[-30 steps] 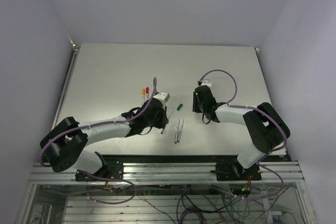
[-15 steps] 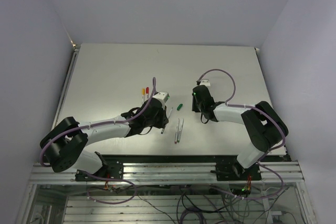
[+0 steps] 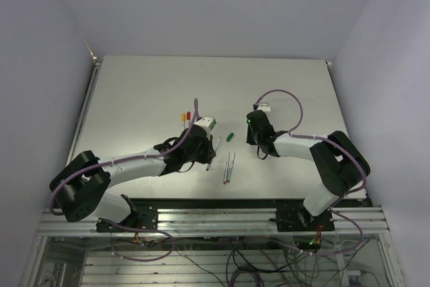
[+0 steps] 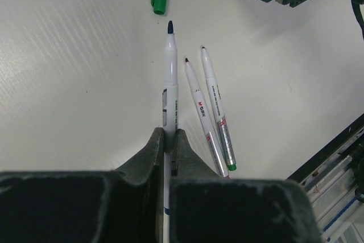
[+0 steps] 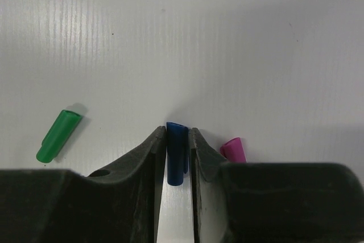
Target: Insert the pens into the pen caps
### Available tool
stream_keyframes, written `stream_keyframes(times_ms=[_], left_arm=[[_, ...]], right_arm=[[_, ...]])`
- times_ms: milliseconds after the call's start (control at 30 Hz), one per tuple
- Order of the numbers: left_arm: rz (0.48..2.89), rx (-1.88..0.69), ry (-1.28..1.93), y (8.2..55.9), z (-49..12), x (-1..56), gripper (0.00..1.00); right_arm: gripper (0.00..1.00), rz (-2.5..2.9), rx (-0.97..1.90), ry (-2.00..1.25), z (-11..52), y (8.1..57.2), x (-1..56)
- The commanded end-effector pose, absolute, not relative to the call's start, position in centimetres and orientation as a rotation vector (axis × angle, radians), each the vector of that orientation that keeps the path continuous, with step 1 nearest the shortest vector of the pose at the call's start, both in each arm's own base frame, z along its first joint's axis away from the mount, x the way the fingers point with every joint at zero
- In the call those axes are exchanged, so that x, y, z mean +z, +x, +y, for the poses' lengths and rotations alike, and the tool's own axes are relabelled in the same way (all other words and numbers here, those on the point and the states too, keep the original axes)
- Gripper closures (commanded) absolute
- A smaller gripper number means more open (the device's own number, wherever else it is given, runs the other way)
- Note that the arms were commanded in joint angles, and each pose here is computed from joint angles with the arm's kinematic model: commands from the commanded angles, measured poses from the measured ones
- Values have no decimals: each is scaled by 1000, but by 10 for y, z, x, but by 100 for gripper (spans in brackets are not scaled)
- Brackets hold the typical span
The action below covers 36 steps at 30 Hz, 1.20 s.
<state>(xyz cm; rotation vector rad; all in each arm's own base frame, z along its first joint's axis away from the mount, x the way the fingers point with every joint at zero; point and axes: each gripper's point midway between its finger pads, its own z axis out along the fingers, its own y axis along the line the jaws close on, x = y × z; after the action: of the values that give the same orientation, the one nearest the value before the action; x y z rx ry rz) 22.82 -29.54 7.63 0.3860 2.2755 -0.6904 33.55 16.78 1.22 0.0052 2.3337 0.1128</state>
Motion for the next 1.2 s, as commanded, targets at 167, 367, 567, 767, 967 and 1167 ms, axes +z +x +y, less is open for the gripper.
stream_keyframes(times_ms=[167,367,567,767,967,1167], left_arm=[[2232,-745,379,230,-301,91,93],[2225,-744,391,231,-302,92,93],[2168,-771,414,239,-313,104,93],[2052,-853,425,249,-332,125,93],[1889,-1017,447,251,-358,154,93],[1733,-1162,451,250,-377,184,93]], right_arm=[[100,2503,33,-19,153,301,-21],[100,2429,106,-31,165,314,-1],[100,2224,226,-38,184,345,64],[100,1962,395,-20,199,359,141],[100,1692,574,-19,203,345,207],[100,1461,699,44,193,324,249]])
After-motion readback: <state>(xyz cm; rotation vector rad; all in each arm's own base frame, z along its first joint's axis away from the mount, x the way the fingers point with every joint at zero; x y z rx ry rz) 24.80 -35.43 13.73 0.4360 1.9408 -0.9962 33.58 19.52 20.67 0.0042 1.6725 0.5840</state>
